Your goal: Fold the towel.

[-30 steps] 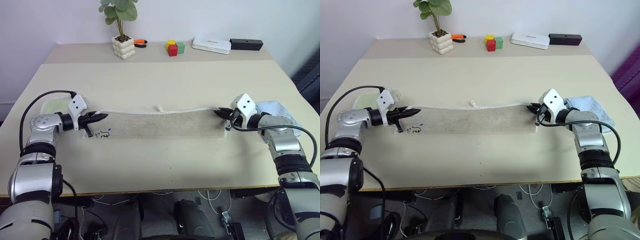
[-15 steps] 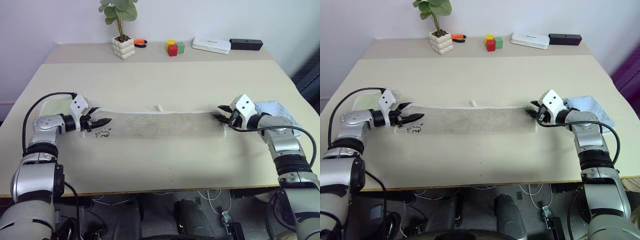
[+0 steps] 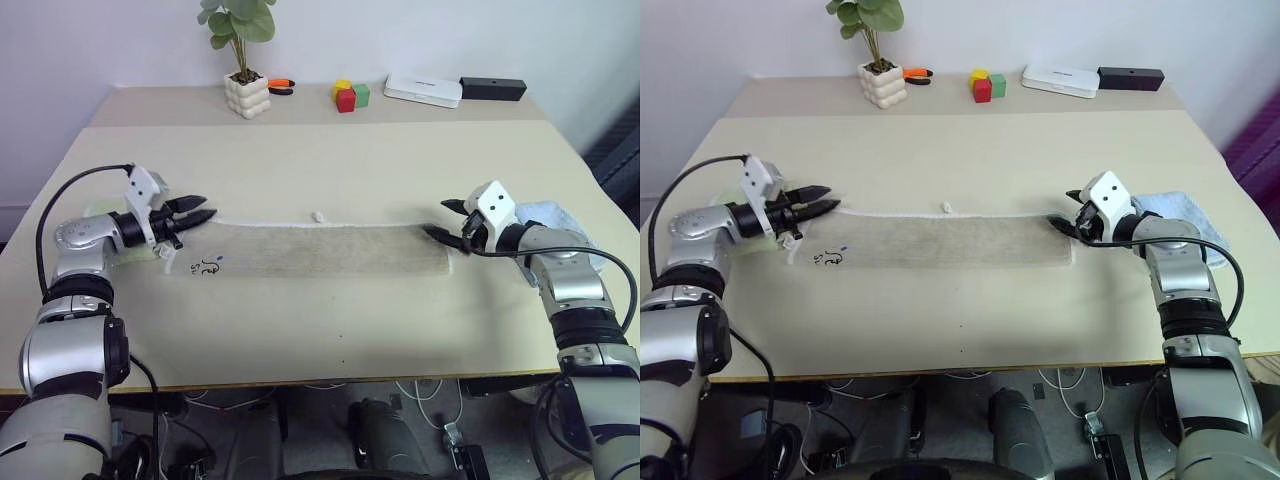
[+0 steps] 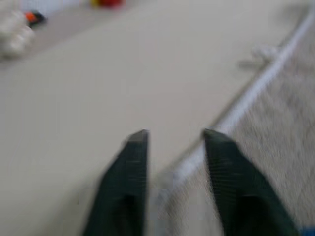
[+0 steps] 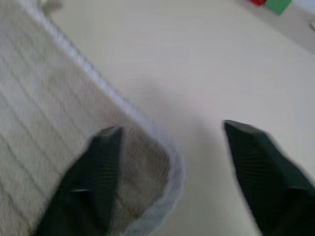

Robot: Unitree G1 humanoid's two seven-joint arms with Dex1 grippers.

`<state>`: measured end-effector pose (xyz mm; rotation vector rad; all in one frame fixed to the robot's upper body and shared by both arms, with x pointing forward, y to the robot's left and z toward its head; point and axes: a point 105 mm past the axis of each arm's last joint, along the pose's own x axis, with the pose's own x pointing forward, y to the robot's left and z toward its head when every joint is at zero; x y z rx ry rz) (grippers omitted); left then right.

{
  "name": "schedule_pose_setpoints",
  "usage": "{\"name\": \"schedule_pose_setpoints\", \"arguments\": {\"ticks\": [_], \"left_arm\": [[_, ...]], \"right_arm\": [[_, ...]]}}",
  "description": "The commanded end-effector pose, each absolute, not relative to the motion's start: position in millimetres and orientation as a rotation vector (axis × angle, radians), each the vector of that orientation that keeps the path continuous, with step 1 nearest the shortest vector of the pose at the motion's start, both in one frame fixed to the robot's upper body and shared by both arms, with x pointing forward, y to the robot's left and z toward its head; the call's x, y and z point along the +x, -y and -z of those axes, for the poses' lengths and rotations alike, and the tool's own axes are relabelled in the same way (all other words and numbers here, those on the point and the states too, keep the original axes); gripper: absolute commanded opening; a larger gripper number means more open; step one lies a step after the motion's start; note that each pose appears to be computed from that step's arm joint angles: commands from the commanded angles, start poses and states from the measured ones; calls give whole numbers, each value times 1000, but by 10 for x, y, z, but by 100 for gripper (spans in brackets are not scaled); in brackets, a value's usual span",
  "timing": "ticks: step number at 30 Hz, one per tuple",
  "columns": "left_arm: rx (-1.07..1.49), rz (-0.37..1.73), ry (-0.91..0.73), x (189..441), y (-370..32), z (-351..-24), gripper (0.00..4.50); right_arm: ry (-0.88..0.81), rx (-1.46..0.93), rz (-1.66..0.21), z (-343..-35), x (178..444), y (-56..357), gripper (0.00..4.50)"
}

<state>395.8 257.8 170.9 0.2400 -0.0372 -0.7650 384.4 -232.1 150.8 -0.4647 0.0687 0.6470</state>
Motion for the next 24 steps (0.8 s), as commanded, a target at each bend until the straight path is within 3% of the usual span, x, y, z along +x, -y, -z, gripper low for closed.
{"name": "schedule_pose_setpoints", "arguments": {"ticks": [1, 3, 4, 11, 16, 20, 24], "left_arm": [[156, 749, 219, 3996, -2573, -2190, 0], [72, 754, 287, 4005, -2529, -2344, 0], [51, 763, 303, 4004, -2489, -2374, 0], [-276, 766, 353, 3968, -1763, -2319, 0], [-416, 641, 239, 3957, -1372, -1917, 0], [-460, 590, 156, 3948, -1254, -1625, 0], [-480, 395, 11, 4045, -1448, -1189, 0]], "right_arm": [[99, -449, -595, -1983, 3879, 2260, 116], [181, -380, -534, -2144, 3900, 2187, 15], [216, -332, -504, -2203, 3906, 2134, 7], [299, -13, -417, -2047, 3750, 1262, 7], [211, 59, -424, -1696, 3719, 720, 7], [136, 115, -416, -1468, 3749, 615, 7], [-28, 66, -233, -1078, 3901, 963, 7]]}}
